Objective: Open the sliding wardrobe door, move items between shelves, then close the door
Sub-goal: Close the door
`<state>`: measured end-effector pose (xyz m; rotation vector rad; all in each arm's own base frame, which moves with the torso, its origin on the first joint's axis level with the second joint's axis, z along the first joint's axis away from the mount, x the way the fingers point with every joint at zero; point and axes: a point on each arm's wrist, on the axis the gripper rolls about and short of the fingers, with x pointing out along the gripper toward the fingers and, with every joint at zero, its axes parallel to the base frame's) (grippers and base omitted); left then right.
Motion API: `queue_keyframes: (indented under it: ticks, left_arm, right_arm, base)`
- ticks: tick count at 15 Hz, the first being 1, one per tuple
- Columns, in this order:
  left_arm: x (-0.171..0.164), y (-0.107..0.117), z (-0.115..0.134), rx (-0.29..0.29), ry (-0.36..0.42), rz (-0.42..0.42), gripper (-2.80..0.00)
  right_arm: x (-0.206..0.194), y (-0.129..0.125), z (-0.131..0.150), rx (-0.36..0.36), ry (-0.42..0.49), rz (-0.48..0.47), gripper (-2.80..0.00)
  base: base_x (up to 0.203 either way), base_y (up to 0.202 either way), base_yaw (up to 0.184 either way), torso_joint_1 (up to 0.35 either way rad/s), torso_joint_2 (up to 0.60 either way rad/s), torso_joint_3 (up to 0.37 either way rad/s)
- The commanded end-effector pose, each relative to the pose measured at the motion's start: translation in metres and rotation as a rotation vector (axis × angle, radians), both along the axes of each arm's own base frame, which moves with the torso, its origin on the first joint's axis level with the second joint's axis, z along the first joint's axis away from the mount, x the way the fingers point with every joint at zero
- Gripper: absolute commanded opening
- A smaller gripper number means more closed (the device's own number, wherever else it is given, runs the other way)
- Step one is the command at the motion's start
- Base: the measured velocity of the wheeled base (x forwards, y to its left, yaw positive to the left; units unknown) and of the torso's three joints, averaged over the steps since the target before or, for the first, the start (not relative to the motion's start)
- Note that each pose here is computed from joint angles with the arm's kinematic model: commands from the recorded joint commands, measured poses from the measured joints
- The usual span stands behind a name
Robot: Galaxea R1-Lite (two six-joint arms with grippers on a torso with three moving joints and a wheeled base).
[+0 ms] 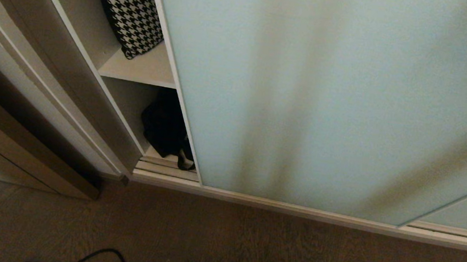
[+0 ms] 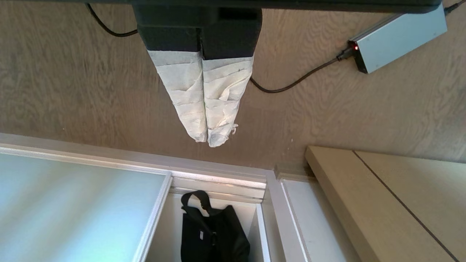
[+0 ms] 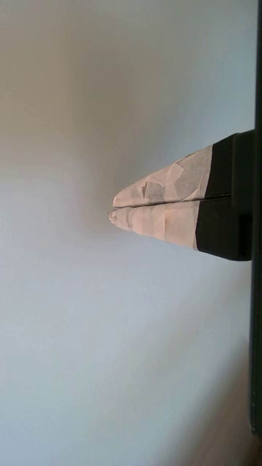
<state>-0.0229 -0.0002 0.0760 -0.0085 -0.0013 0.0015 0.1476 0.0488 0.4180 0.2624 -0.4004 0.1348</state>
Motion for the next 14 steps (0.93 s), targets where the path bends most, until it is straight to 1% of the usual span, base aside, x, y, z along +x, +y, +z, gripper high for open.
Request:
queue_keyframes:
  ticks: [1,3,6,7,8,9,11,13,14]
  left_arm:
    - [0.000,0.000,0.000,-0.001,0.001,0.000,-2.80]
    - [0.000,0.000,0.000,-0.001,0.001,0.000,-2.80]
    - [0.000,0.000,0.000,-0.001,0.000,0.000,-2.80]
    - [0.000,0.000,0.000,-0.001,0.000,0.000,-2.80]
    - [0.000,0.000,0.000,-0.001,0.000,0.000,-2.80]
    - [0.000,0.000,0.000,-0.001,0.001,0.000,-2.80]
    - [0.000,0.000,0.000,-0.001,0.001,0.000,-2.80]
    - [0.000,0.000,0.000,-0.001,0.000,0.000,-2.80]
    - [0.000,0.000,0.000,-0.001,0.001,0.000,-2.80]
  right_arm:
    - [-0.015,-0.039,0.006,0.021,-0.048,-0.230,-2.80]
    - [-0.020,-0.075,0.005,0.043,-0.058,-0.482,-2.80]
    - [-0.025,-0.125,0.000,0.067,-0.066,-0.823,-2.80]
    - [-0.027,-0.142,-0.002,0.075,-0.068,-0.919,-2.80]
    - [-0.027,-0.157,-0.003,0.092,-0.075,-0.979,-2.80]
    - [-0.027,-0.171,-0.002,0.115,-0.091,-1.020,-2.80]
    - [-0.027,-0.196,0.003,0.131,-0.113,-1.051,-2.80]
    - [-0.024,-0.216,0.007,0.113,-0.108,-1.037,-2.80]
    - [-0.018,-0.224,0.007,0.100,-0.091,-1.005,-2.80]
  base:
    - [0.000,0.000,0.000,0.000,0.00,0.000]
    - [0.000,0.000,0.000,0.000,0.00,0.000]
    - [0.000,0.000,0.000,0.000,0.00,0.000]
    - [0.000,0.000,0.000,0.000,0.00,0.000]
    - [0.000,0.000,0.000,0.000,0.00,0.000]
    - [0.000,0.000,0.000,0.000,0.00,0.000]
    - [0.000,0.000,0.000,0.000,0.00,0.000]
    - [0.000,0.000,0.000,0.000,0.00,0.000]
    - [0.000,0.000,0.000,0.000,0.00,0.000]
